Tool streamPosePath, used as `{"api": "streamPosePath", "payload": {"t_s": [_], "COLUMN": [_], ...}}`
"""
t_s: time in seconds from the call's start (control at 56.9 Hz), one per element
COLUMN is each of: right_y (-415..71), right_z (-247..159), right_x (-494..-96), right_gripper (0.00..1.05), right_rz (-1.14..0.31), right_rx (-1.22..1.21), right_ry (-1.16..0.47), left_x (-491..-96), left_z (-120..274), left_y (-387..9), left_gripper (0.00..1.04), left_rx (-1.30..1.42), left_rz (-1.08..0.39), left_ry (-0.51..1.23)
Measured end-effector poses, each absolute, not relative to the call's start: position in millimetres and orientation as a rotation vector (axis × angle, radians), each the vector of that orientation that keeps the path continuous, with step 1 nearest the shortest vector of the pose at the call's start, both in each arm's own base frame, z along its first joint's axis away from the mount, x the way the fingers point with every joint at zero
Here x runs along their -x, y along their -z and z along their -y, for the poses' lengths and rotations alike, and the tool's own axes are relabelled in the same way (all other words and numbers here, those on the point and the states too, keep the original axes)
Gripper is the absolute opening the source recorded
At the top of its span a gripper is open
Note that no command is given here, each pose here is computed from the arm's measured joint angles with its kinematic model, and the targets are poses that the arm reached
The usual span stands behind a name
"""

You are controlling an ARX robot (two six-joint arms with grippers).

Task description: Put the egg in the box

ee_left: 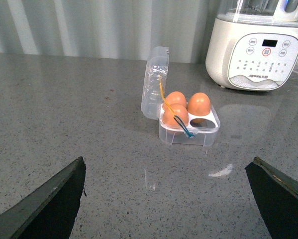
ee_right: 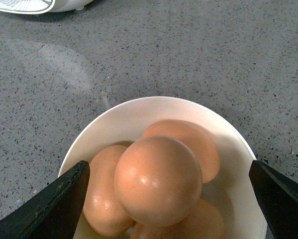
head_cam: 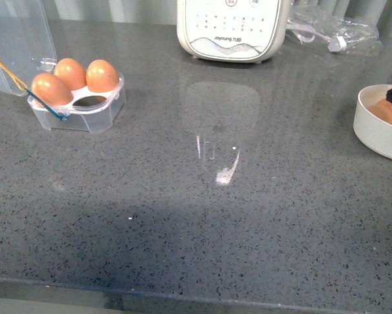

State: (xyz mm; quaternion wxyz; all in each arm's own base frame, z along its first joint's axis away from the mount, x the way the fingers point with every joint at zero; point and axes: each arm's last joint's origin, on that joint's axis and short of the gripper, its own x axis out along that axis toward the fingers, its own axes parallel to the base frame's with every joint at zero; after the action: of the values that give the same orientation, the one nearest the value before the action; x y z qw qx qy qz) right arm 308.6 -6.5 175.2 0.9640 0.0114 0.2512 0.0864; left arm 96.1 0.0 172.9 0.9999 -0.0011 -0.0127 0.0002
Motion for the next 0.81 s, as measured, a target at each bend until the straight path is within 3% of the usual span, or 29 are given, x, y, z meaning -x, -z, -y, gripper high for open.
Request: {"api": "streamPosePath", "payload": {"t_s": [0.105,0.422,0.808], "right_y": [-173.9,-172.4,-194.1], "right_z": [6.6,6.7,-1.1], "right_x": [-308.9,-309.3,-299.8], "right_gripper": [0.90,0.45,0.42], "right_rz": [-0.513,-0.518,-0.465], "right_rx": [-0.023,-0.017,0.018], "right_ry": [-0.174,-0.173,-0.190], "left_x": [-96.1,-96.1,-96.1], "left_z": [0.0,0.0,0.0], "left_y": [-172.9,-172.9,-172.9], "left_gripper": [0.98,0.98,0.98], "left_rx": [0.002,0.002,0.002], "left_rz": [0.025,0.025,0.025], "left_ry": [-0.001,0.000,-0.001]}}
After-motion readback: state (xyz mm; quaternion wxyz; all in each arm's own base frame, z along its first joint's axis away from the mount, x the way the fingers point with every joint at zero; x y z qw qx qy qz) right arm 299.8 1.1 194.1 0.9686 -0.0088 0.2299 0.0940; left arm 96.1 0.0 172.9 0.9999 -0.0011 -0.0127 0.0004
